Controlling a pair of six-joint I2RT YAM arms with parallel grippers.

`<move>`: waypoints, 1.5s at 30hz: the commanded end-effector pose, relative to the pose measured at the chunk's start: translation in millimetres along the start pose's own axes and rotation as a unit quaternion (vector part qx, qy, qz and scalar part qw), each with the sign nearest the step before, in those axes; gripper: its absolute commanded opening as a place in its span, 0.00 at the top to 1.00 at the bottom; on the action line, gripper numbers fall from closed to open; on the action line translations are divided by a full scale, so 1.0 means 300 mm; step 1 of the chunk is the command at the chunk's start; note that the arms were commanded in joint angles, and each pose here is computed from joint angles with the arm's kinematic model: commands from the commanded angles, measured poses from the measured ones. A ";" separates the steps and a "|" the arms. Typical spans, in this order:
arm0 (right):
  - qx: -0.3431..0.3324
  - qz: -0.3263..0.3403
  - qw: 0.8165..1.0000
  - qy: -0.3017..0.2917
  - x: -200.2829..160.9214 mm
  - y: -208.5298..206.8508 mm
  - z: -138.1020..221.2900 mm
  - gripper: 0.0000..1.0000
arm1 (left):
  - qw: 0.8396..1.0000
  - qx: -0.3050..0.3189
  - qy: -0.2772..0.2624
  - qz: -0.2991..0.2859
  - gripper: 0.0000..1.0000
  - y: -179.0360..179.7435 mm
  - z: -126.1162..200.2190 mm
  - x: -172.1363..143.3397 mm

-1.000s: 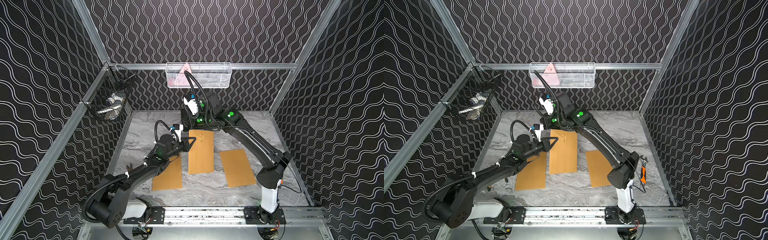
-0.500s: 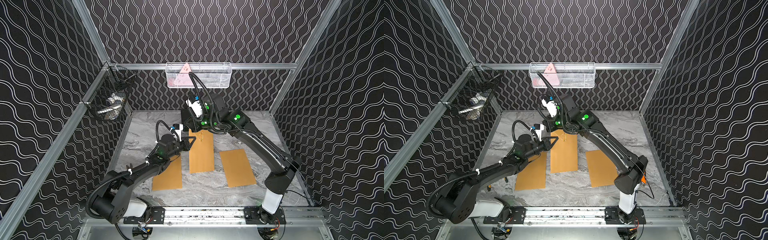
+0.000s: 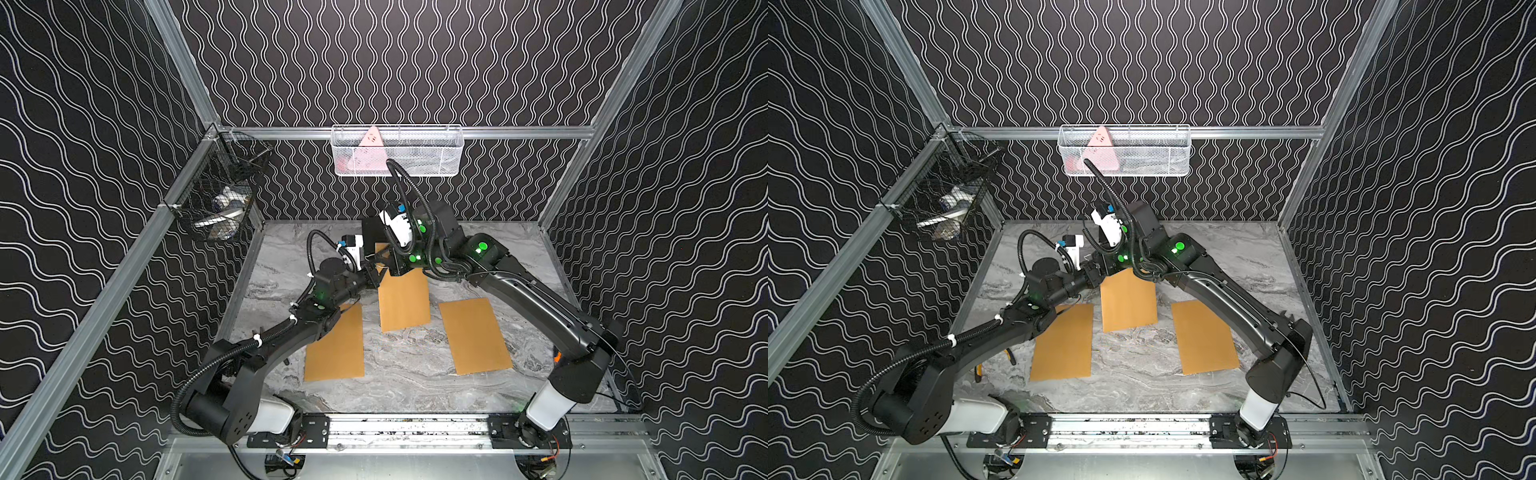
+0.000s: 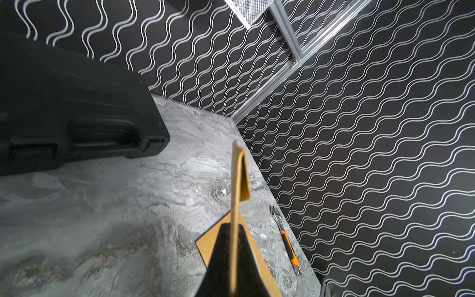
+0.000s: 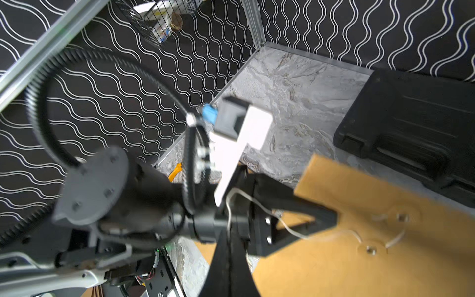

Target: Open the file bag

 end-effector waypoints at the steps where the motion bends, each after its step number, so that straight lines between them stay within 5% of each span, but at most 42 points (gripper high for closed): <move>1: -0.007 -0.007 0.999 -0.032 0.004 -0.008 0.022 1.00 | 1.000 0.000 -0.013 -0.008 1.00 -0.001 0.003 0.040; 24: -0.089 -0.108 0.990 0.031 -0.349 -0.237 0.007 1.00 | 0.997 0.014 -0.074 -0.020 1.00 0.042 0.062 0.219; 45: -0.172 -0.169 0.969 0.051 -0.465 -0.459 0.053 1.00 | 0.995 0.022 -0.094 -0.021 1.00 0.051 0.113 0.260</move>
Point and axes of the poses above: each gripper's point midway between its finger pads, its own z axis back along the fingers, its own y axis along the line the jaws close on, x = y × z, the point moved 7 cm from there along z, back along the fingers, and after that the axes turned 11 degrees about -z, right-handed, at the moved point
